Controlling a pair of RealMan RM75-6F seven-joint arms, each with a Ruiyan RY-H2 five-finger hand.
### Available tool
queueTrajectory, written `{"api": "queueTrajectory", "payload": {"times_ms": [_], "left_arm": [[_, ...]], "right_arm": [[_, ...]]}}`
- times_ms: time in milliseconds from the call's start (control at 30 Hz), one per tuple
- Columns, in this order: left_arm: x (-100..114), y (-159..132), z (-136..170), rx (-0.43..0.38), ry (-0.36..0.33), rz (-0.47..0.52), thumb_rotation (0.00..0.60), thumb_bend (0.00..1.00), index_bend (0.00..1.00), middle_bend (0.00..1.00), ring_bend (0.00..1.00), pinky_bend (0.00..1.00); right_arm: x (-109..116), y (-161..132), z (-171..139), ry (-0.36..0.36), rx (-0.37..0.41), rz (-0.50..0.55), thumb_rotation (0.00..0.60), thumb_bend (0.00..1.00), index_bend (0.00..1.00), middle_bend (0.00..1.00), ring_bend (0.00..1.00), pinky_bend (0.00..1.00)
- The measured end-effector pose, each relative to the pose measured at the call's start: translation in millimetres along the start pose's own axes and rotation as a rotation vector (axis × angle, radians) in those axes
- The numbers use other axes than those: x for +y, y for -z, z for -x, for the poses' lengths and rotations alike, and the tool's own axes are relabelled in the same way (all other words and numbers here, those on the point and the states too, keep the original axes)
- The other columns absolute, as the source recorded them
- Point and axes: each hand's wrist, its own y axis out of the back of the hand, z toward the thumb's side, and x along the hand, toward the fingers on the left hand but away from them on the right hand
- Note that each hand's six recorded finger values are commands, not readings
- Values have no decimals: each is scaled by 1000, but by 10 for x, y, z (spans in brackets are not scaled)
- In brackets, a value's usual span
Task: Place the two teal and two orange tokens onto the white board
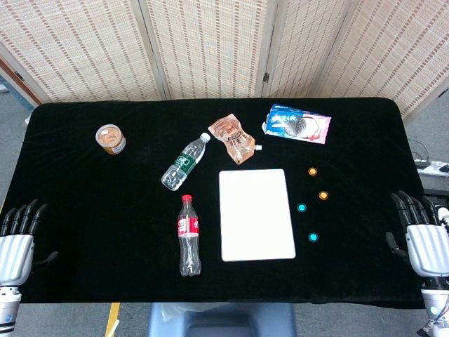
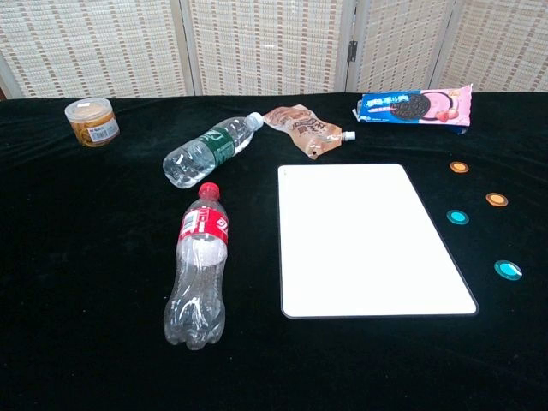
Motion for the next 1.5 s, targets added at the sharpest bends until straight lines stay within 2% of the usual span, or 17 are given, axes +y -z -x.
{"api": "queueTrajectory", "payload": {"times_ms": [567, 700, 800, 1000, 1367, 1500], "left_arm": [[-3, 24, 31, -1, -7, 3, 600, 171, 0, 0, 12, 0], [0, 19, 39, -2, -10, 6, 600, 171, 0, 0, 13, 0], [-5, 18, 41, -1, -9, 7, 600, 171, 0, 0, 16, 0], [-17, 7, 43, -5, -6, 7, 600, 170, 0, 0, 17, 0], [-44, 8, 72, -3, -1, 13, 600, 171, 0, 0, 17, 0], [-61, 29, 96, 3, 9, 16, 600, 171, 0, 0, 17, 0]], "right_arm": [[-39, -50, 1, -35, 23, 17, 600, 441, 108, 110, 120, 0], [-86, -104, 15, -63, 46, 17, 600, 441, 252, 112, 120, 0], [-137, -148, 30, -87, 62, 11, 600, 442, 320, 114, 120, 0], [-321, -288, 90, -147, 100, 13, 600, 441, 373, 124, 100, 0], [-870, -739, 357, -294, 207, -1, 600, 441, 421, 121, 34, 0], [-1020, -887, 430, -318, 243, -13, 600, 442, 422, 119, 22, 0]]}}
